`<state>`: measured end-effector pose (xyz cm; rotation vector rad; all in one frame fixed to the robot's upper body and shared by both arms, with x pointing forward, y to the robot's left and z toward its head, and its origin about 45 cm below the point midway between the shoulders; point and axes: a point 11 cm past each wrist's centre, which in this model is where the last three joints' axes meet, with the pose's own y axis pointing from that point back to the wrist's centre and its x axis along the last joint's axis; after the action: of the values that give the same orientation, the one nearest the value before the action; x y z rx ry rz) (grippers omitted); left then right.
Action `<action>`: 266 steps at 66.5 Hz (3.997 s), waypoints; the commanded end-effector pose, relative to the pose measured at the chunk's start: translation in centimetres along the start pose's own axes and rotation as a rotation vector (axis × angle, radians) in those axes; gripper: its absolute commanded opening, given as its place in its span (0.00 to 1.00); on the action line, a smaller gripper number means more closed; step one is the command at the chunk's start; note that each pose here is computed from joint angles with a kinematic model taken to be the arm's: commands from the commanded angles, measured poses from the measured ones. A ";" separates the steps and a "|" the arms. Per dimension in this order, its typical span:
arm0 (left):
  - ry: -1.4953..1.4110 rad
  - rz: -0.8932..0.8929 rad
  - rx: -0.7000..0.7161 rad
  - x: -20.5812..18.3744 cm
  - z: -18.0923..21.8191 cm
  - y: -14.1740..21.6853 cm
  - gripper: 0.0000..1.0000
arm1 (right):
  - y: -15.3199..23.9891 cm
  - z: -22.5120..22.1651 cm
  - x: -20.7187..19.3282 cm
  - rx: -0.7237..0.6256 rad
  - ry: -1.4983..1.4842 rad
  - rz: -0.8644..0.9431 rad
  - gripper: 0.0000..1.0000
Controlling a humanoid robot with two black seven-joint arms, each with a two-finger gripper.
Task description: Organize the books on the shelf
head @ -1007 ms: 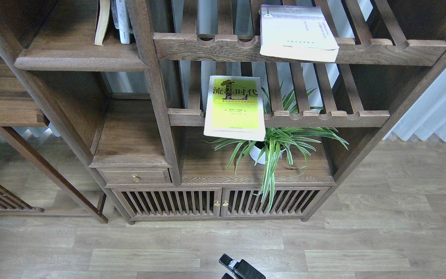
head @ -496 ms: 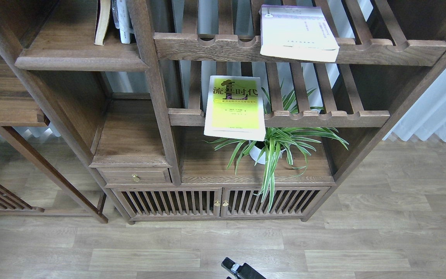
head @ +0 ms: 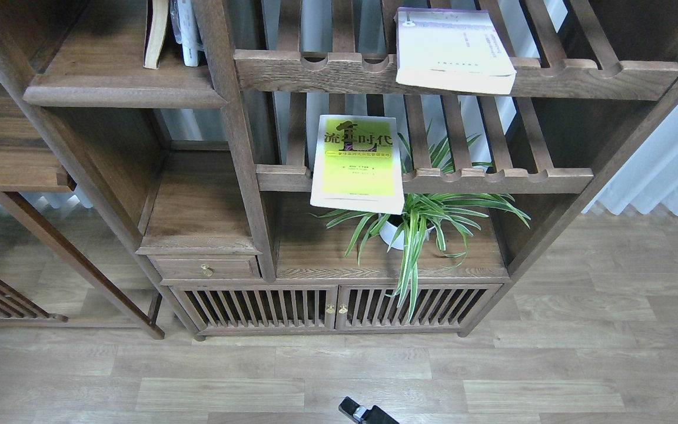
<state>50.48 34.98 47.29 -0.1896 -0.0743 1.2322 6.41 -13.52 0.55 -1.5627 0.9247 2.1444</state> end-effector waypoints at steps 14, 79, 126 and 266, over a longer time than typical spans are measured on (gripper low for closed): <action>-0.004 0.005 0.036 -0.2 -1.4 -1.0 0.05 | -0.1 0.1 -0.1 0.002 -0.006 -0.005 0.98; -0.256 -0.053 0.149 -2.2 -1.6 -3.2 0.07 | 0.1 0.4 0.0 0.013 -0.023 -0.005 0.98; -0.306 -0.075 0.189 -1.9 -2.8 -2.7 0.17 | -0.1 0.2 -0.2 0.014 -0.021 -0.010 0.98; -0.211 -0.193 -0.189 -4.9 9.3 4.7 1.00 | -1.3 -3.2 -5.2 0.104 -0.003 -0.171 0.98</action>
<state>44.03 33.14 53.93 -0.1403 -0.3756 1.0874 11.10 -14.28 4.03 -1.5273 0.8662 1.9603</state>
